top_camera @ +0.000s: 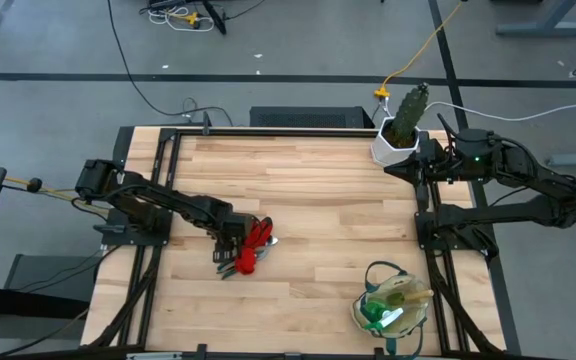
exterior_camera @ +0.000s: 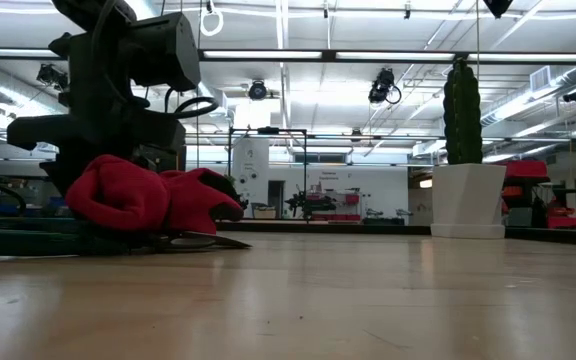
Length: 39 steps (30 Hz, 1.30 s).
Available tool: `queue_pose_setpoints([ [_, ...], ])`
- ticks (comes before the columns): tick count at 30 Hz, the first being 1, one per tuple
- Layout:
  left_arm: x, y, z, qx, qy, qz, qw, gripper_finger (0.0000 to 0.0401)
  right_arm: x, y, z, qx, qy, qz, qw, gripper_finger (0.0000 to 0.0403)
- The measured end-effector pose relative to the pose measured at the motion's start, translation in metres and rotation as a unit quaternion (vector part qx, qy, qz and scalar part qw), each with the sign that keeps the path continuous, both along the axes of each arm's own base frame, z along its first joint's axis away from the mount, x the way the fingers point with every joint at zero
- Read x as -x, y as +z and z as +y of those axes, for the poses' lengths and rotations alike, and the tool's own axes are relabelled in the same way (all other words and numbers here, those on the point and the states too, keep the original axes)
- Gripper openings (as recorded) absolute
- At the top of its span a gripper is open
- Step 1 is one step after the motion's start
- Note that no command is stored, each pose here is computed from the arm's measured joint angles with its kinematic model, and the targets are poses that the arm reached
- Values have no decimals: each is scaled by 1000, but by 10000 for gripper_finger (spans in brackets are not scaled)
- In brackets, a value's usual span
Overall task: Pick & Place Garden tools in Gardening bag
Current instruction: Put the light brown trowel into the gardening tool bag
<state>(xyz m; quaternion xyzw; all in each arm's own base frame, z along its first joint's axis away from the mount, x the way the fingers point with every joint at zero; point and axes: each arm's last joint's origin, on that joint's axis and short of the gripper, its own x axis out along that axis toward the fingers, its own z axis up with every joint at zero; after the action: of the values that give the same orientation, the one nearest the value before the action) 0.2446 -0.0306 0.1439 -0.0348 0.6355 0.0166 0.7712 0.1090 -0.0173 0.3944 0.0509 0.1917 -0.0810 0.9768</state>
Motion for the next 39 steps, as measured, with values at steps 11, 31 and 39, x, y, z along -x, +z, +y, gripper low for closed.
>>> queue_pose_setpoints([
  [11,0,0,-1,14,-3,2,1000,105,0,0,0,0,0,0,1000,0],
  [31,0,0,-2,27,-6,3,1000,75,0,0,0,1,0,0,1000,0],
  [39,-4,11,-1,-4,-12,8,1000,75,0,0,0,1,0,0,1000,0],
])
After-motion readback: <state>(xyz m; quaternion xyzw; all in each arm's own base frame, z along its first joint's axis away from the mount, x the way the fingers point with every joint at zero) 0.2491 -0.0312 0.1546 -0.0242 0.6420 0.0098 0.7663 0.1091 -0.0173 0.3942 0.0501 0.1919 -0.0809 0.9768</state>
